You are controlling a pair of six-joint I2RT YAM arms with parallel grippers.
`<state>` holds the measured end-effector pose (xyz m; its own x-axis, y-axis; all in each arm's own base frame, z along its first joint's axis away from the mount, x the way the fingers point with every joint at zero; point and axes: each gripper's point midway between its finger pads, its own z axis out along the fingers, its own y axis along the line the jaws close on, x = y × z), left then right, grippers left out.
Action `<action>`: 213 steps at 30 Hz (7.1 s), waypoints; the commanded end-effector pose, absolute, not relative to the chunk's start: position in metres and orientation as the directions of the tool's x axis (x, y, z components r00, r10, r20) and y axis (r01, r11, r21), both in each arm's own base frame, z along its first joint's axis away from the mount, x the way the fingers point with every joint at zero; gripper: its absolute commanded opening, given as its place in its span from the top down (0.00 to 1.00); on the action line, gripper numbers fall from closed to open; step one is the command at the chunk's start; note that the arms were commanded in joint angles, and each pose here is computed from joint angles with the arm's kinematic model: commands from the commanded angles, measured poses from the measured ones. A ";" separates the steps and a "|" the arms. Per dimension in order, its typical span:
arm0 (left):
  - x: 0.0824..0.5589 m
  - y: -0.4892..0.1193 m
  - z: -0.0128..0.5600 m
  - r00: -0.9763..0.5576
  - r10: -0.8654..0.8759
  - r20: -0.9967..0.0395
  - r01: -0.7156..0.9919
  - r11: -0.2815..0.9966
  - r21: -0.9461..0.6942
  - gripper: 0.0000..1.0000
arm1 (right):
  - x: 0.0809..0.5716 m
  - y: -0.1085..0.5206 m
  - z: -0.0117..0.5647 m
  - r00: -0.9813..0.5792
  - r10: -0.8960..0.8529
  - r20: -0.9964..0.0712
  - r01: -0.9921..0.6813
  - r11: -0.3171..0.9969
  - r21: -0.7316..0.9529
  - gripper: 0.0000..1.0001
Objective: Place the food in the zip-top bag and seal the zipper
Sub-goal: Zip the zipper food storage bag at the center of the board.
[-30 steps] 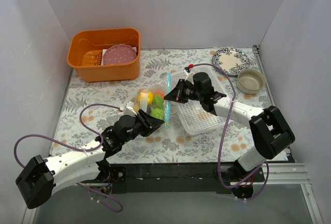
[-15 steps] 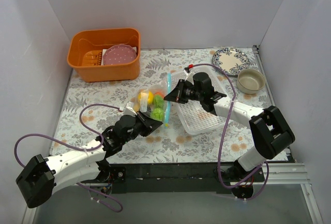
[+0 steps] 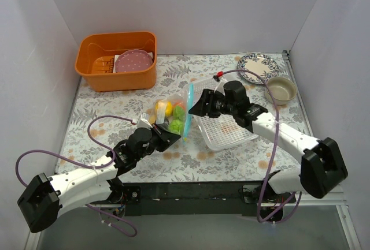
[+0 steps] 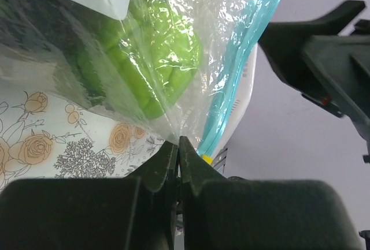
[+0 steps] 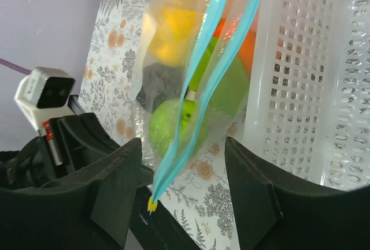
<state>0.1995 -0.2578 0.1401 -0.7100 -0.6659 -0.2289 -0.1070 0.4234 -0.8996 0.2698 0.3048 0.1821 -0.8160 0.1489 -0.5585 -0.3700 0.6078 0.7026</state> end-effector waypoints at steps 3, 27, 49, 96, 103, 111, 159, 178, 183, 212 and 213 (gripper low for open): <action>0.208 -0.261 0.168 -0.672 -0.725 -0.150 -0.143 0.326 -0.935 1.00 | 0.242 0.285 0.206 -0.786 0.141 -0.602 -0.410 0.612 0.677 0.34; 0.208 -0.259 0.169 -0.669 -0.725 -0.161 -0.139 0.335 -0.932 0.99 | 0.177 0.339 0.176 -0.871 -0.001 -0.491 -0.426 0.498 0.755 0.54; 0.207 -0.260 0.168 -0.671 -0.726 -0.147 -0.145 0.324 -0.935 0.98 | 0.173 0.345 0.174 -0.877 -0.007 -0.480 -0.429 0.460 0.777 0.74; 0.203 -0.261 0.167 -0.682 -0.721 -0.120 -0.143 0.292 -0.946 0.82 | 0.173 0.342 0.173 -0.882 0.048 -0.468 -0.396 0.461 0.794 0.92; 0.193 -0.262 0.159 -0.706 -0.704 -0.072 -0.158 0.256 -0.954 0.76 | 0.175 0.339 0.174 -0.881 0.079 -0.467 -0.382 0.463 0.799 0.93; 0.193 -0.267 0.159 -0.714 -0.697 -0.070 -0.146 0.246 -0.958 0.75 | 0.173 0.338 0.175 -0.882 0.088 -0.464 -0.379 0.456 0.805 0.93; 0.170 -0.269 0.146 -0.784 -0.615 -0.086 -0.098 0.259 -0.961 0.76 | 0.196 0.337 0.182 -0.868 0.202 -0.453 -0.316 0.478 0.820 0.92; 0.192 -0.269 0.169 -0.716 -0.682 -0.151 0.017 0.199 -0.980 0.69 | 0.188 0.339 0.182 -0.888 0.181 -0.423 -0.304 0.460 0.834 0.92; 0.193 -0.273 0.170 -0.720 -0.677 -0.152 0.023 0.195 -0.981 0.78 | 0.187 0.340 0.183 -0.891 0.178 -0.417 -0.302 0.453 0.839 0.92; 0.207 -0.268 0.170 -0.664 -0.726 -0.179 0.050 0.196 -0.979 0.78 | 0.184 0.346 0.192 -0.906 0.166 -0.390 -0.297 0.410 0.863 0.92; 0.207 -0.268 0.171 -0.663 -0.727 -0.178 0.049 0.195 -0.980 0.80 | 0.183 0.346 0.192 -0.906 0.165 -0.389 -0.296 0.411 0.862 0.92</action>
<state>0.1945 -0.2702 0.1572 -0.7103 -0.6730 -0.2062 0.0571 0.2369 -0.9699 0.1887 0.3379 0.1713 -0.9066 0.1815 -0.3810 -0.2585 0.4748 0.8413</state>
